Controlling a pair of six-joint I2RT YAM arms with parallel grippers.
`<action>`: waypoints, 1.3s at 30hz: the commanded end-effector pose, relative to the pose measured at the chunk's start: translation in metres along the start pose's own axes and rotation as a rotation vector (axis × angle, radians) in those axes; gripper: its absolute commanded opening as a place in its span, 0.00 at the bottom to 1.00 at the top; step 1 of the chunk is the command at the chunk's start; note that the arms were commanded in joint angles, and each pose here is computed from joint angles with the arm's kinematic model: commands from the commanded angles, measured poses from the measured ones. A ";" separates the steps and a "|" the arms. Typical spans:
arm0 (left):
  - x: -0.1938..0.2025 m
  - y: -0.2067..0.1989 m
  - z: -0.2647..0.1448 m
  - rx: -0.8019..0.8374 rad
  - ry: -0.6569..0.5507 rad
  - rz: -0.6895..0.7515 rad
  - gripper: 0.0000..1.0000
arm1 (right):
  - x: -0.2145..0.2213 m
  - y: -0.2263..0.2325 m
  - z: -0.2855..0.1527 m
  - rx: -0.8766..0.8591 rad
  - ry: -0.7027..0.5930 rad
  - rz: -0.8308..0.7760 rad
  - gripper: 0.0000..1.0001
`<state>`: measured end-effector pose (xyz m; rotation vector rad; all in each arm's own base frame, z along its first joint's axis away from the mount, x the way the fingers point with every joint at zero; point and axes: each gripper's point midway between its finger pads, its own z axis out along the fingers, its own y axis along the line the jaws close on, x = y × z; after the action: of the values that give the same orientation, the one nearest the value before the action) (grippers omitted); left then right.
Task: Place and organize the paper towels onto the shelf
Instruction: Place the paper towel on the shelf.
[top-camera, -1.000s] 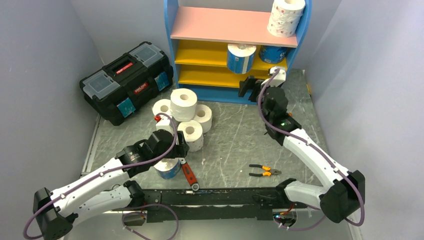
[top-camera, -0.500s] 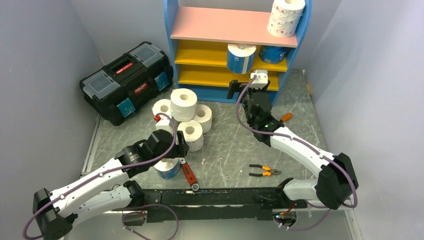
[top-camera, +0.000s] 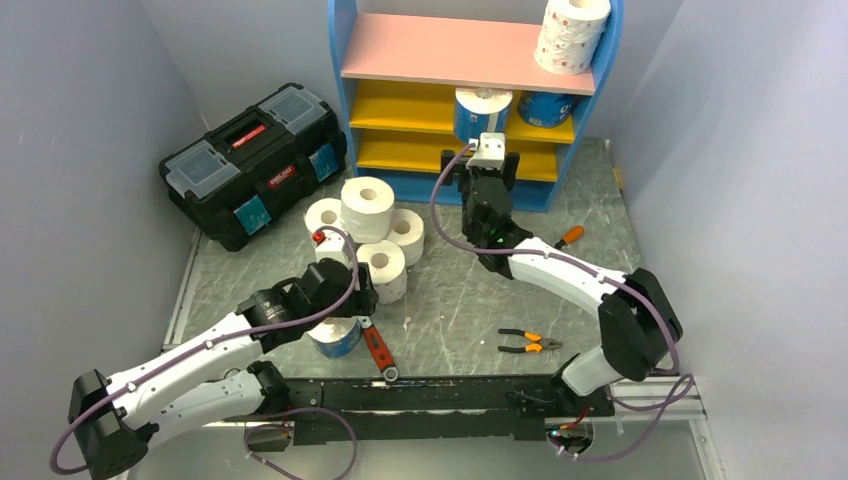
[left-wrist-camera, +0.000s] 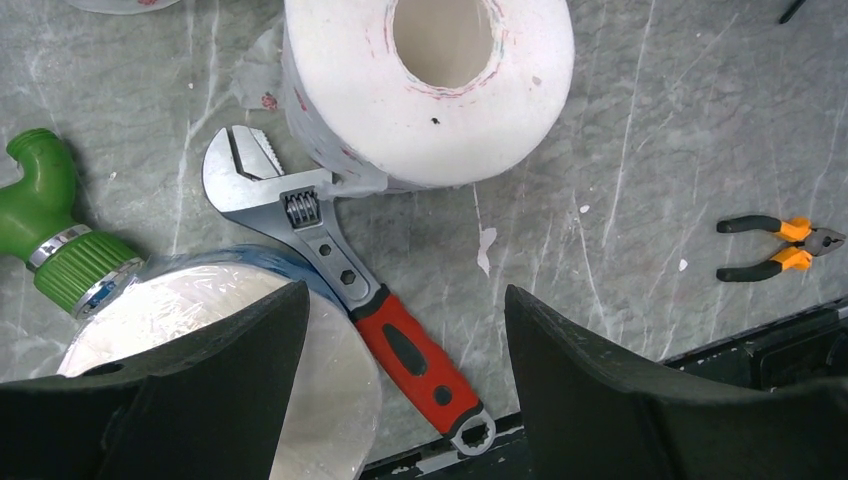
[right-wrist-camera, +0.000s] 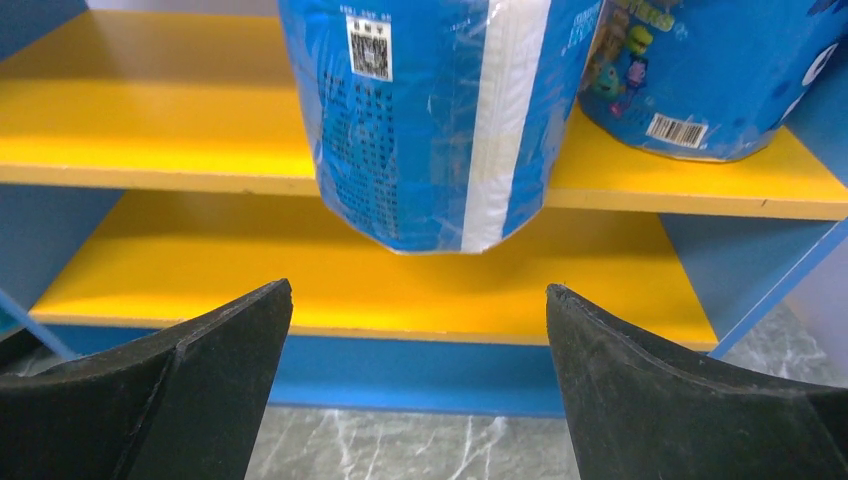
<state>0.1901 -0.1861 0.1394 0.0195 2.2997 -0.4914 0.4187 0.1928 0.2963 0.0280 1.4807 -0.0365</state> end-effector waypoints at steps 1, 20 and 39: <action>-0.009 -0.004 -0.001 -0.002 -0.014 0.014 0.77 | -0.036 -0.003 0.011 0.091 -0.095 0.051 1.00; -0.012 -0.001 -0.002 -0.025 -0.020 0.032 0.78 | -0.027 -0.004 0.051 0.197 -0.061 0.022 0.99; -0.013 0.000 0.002 -0.041 -0.016 0.048 0.78 | -0.028 -0.025 0.075 0.245 -0.074 0.039 0.84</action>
<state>0.1922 -0.1827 0.1313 0.0533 2.3291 -0.4215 0.4828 0.1713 0.3112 0.1945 1.4472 -0.2144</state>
